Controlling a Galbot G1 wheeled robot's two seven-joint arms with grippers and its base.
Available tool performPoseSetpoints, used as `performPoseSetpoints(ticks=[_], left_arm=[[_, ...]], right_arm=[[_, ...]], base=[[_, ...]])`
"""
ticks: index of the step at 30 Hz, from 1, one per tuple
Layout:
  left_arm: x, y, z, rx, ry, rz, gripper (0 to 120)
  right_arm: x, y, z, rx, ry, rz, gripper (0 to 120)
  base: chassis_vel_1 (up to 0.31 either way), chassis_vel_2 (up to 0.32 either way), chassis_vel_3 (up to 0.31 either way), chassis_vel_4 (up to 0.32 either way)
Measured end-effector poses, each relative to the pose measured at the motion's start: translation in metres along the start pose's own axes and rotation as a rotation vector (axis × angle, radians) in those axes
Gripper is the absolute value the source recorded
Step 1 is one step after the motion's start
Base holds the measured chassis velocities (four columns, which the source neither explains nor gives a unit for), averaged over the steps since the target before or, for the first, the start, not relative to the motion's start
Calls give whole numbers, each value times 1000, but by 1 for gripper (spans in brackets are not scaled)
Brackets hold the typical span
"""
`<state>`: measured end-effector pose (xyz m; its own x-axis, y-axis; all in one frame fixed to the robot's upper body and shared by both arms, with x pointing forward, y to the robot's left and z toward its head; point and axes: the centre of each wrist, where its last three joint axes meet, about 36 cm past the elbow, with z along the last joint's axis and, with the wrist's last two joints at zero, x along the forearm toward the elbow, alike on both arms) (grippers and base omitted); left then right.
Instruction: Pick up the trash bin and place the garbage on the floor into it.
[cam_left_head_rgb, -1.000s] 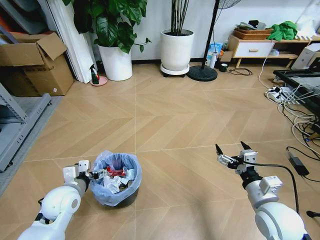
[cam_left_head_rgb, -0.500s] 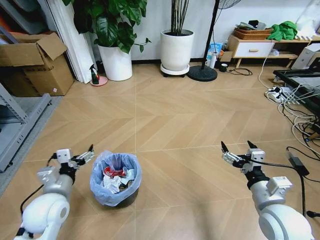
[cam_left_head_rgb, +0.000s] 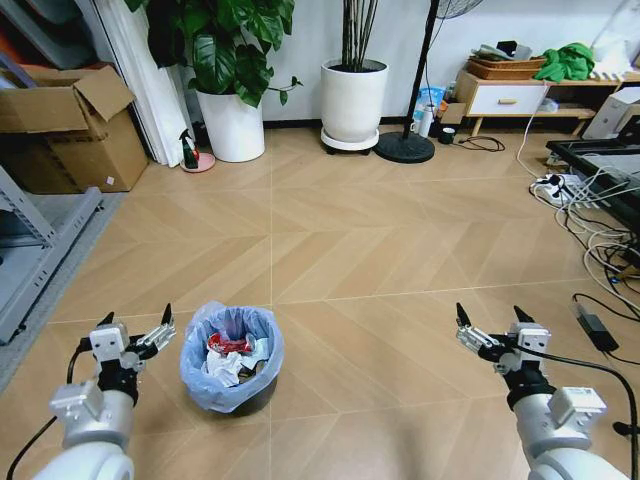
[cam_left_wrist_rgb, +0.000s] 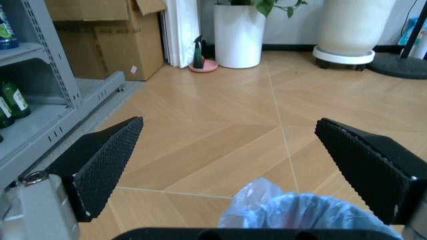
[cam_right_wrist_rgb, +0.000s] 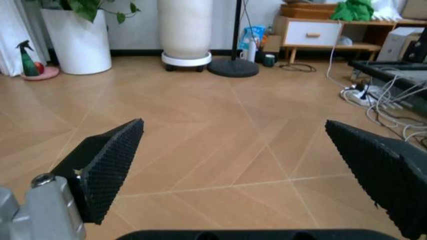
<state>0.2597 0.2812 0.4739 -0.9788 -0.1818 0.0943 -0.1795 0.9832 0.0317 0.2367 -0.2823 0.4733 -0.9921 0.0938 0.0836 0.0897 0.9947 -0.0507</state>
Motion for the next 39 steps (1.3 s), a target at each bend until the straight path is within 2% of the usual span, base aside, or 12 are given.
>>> performPoseSetpoints(ticks=[9, 39], left_arm=[[4, -6, -5, -5, 25, -9, 100], [6, -20, 4, -7, 60, 36, 100]], right_arm=[[1, 1, -3, 19, -4, 7, 100], [0, 1, -3, 19, -4, 5, 100]], base=[[0, 0, 0, 0], [0, 0, 0, 0]])
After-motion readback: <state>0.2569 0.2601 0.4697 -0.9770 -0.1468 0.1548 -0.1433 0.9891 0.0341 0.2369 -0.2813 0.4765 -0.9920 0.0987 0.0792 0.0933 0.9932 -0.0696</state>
